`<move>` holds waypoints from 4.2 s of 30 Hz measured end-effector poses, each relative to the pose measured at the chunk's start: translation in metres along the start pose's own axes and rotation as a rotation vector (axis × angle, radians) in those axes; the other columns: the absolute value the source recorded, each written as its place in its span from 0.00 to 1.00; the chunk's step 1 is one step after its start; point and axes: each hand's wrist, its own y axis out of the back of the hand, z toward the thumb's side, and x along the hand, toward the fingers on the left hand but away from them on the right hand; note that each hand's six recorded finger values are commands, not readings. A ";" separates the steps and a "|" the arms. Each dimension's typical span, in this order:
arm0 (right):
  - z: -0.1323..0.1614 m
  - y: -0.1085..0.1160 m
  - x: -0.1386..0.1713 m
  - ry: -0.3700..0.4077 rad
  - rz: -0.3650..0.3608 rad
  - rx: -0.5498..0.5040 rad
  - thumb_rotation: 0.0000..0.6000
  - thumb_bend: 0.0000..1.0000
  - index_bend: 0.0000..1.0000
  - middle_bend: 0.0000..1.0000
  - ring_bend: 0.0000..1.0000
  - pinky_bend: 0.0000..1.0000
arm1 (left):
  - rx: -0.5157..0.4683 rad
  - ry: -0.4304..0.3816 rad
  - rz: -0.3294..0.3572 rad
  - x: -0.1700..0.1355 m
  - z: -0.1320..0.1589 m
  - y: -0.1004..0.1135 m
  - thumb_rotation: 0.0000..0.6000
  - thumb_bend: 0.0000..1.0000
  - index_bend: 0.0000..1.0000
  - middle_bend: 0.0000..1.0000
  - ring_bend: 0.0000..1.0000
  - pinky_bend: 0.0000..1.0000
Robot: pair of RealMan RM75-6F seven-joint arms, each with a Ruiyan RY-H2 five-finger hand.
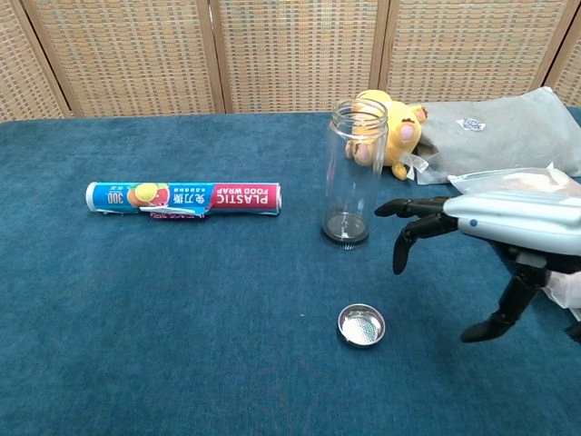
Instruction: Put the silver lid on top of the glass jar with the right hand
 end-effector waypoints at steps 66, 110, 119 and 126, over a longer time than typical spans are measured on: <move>0.025 -0.046 -0.074 -0.118 0.051 0.025 1.00 0.60 0.62 0.04 0.00 0.00 | -0.010 0.005 -0.029 0.003 -0.002 -0.004 1.00 0.07 0.00 0.00 0.00 0.00; -0.049 0.053 0.031 -0.187 -0.088 0.147 1.00 0.68 0.65 0.06 0.00 0.00 | 0.005 0.001 -0.043 0.003 0.003 -0.009 1.00 0.07 0.00 0.00 0.00 0.00; -0.068 0.146 0.011 -0.237 -0.263 0.140 1.00 0.68 0.65 0.06 0.00 0.00 | 0.000 0.003 -0.036 0.004 0.002 -0.007 1.00 0.07 0.00 0.00 0.00 0.00; -0.038 0.187 -0.026 -0.182 -0.299 0.140 1.00 0.68 0.65 0.06 0.00 0.00 | 0.008 0.013 -0.025 0.004 0.001 -0.005 1.00 0.07 0.00 0.00 0.00 0.00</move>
